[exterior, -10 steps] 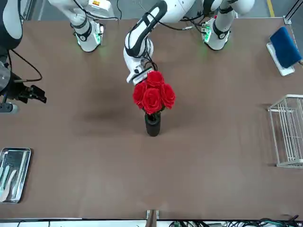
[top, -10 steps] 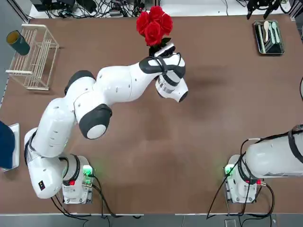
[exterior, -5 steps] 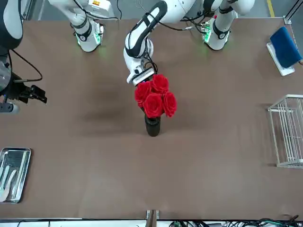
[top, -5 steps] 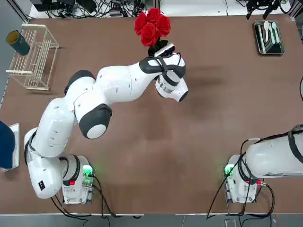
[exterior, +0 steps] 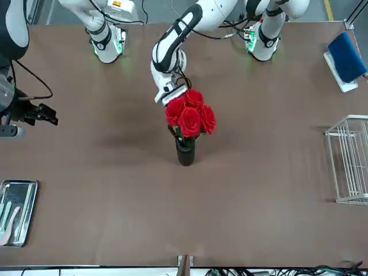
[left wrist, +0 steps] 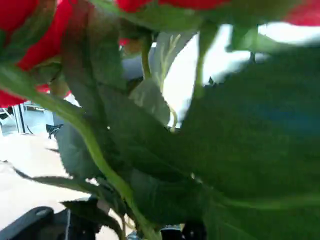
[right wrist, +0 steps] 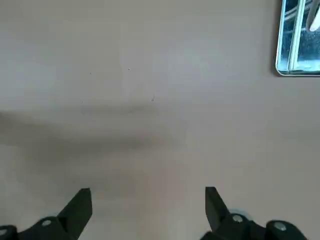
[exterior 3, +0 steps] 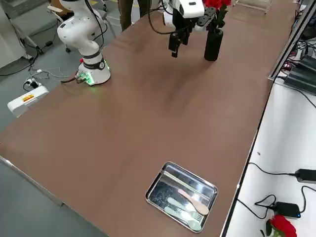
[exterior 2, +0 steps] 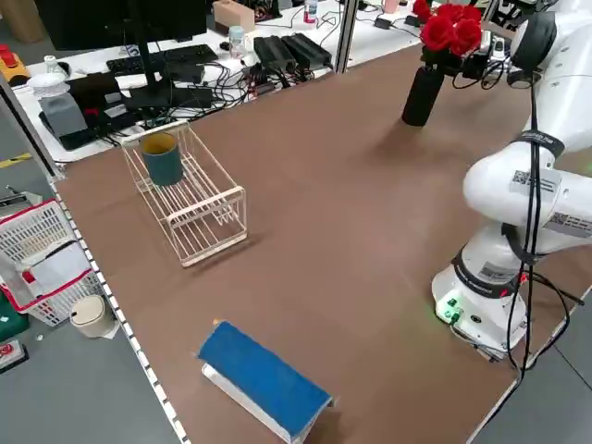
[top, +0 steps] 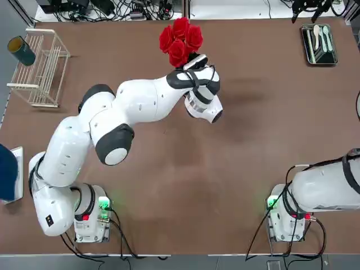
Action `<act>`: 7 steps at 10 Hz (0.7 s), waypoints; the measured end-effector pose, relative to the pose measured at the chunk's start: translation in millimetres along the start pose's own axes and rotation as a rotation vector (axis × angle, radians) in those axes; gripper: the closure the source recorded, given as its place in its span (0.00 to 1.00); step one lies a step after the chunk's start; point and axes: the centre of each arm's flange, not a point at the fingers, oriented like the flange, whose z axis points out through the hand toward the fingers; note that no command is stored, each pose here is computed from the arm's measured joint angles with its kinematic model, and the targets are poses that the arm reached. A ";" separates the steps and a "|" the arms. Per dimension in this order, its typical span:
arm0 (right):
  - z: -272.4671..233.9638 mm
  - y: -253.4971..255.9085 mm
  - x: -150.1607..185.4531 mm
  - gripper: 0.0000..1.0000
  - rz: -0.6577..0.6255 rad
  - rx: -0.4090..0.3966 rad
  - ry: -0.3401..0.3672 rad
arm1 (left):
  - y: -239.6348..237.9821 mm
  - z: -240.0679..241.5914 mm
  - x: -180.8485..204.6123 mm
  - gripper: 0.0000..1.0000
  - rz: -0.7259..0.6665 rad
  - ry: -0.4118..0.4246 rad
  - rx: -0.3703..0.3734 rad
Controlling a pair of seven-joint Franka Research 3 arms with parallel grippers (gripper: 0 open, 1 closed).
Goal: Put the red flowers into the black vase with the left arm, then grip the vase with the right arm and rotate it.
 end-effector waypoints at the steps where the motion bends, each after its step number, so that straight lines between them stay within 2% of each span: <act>1: 0.1 -2.6 0.0 0.00 -0.001 0.000 0.000 | 0.0 0.0 0.0 0.29 0.000 0.000 0.000; 3: 0.2 -3.6 0.0 0.00 -0.001 0.000 0.000 | 0.0 0.0 0.0 0.02 0.000 0.000 0.000; 7: -0.6 -3.2 1.0 0.00 0.000 0.000 0.009 | 2.4 -1.9 3.8 0.00 -0.009 0.000 -0.003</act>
